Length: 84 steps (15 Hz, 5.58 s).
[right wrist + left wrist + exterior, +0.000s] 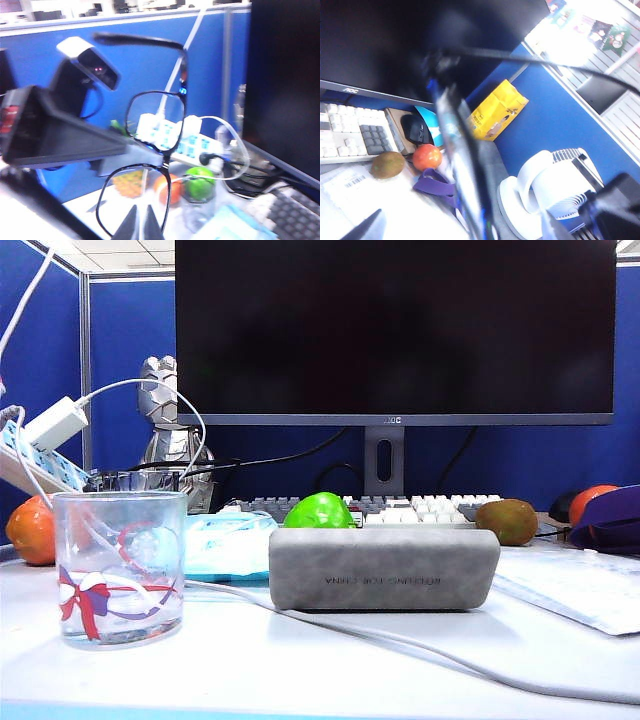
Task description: Pick up the glasses, fold the temples of the glasses, place the glasses into the glasses case, and finally close the glasses case.
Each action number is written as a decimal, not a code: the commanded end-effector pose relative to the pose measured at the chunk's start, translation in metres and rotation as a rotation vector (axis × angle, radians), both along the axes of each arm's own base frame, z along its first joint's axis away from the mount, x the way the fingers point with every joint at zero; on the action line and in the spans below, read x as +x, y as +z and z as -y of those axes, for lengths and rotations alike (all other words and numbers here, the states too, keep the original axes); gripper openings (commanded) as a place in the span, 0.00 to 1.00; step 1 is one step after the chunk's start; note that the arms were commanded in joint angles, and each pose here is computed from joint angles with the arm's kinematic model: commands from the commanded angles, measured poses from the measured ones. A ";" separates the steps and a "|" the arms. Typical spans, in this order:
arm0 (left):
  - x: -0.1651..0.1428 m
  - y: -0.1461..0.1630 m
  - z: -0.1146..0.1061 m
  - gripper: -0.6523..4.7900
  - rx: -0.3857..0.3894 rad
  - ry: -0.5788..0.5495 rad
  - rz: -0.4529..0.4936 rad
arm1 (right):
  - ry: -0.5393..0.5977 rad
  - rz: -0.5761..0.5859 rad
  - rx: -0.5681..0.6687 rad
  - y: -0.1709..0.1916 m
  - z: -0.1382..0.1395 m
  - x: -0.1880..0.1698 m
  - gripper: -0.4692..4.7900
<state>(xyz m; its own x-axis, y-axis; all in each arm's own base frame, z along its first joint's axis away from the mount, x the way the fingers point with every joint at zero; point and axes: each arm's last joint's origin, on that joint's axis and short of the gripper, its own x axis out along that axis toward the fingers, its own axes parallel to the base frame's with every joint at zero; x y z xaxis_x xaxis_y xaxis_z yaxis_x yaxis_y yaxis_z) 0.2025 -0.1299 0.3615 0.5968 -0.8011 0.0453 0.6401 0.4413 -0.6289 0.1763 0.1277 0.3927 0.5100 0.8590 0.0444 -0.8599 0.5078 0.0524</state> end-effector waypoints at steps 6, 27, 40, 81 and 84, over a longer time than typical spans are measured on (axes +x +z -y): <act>0.001 0.003 0.000 0.85 -0.011 0.029 0.017 | 0.031 0.053 -0.002 0.004 -0.015 -0.013 0.08; 0.003 -0.001 0.000 0.52 0.002 0.046 -0.006 | -0.032 0.120 -0.047 0.004 -0.019 -0.016 0.08; 0.003 -0.001 0.000 0.26 0.003 0.053 -0.009 | -0.031 0.120 -0.047 0.004 -0.019 -0.016 0.08; -0.008 0.001 0.006 0.12 -0.074 -0.392 -0.153 | 0.296 0.100 -0.069 0.007 -0.007 -0.043 0.08; -0.009 0.003 0.006 0.12 -0.077 -0.419 -0.121 | 0.293 0.090 -0.076 0.004 -0.011 -0.038 0.08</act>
<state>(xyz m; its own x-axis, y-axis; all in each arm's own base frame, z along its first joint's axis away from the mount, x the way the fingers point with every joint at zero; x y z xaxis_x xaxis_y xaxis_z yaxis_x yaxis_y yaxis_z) 0.1955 -0.1359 0.3597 0.2611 -0.9646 0.0358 0.6376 0.1445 -0.7567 0.1364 0.1378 0.3944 0.2234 0.9747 -0.0059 -0.9735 0.2228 -0.0522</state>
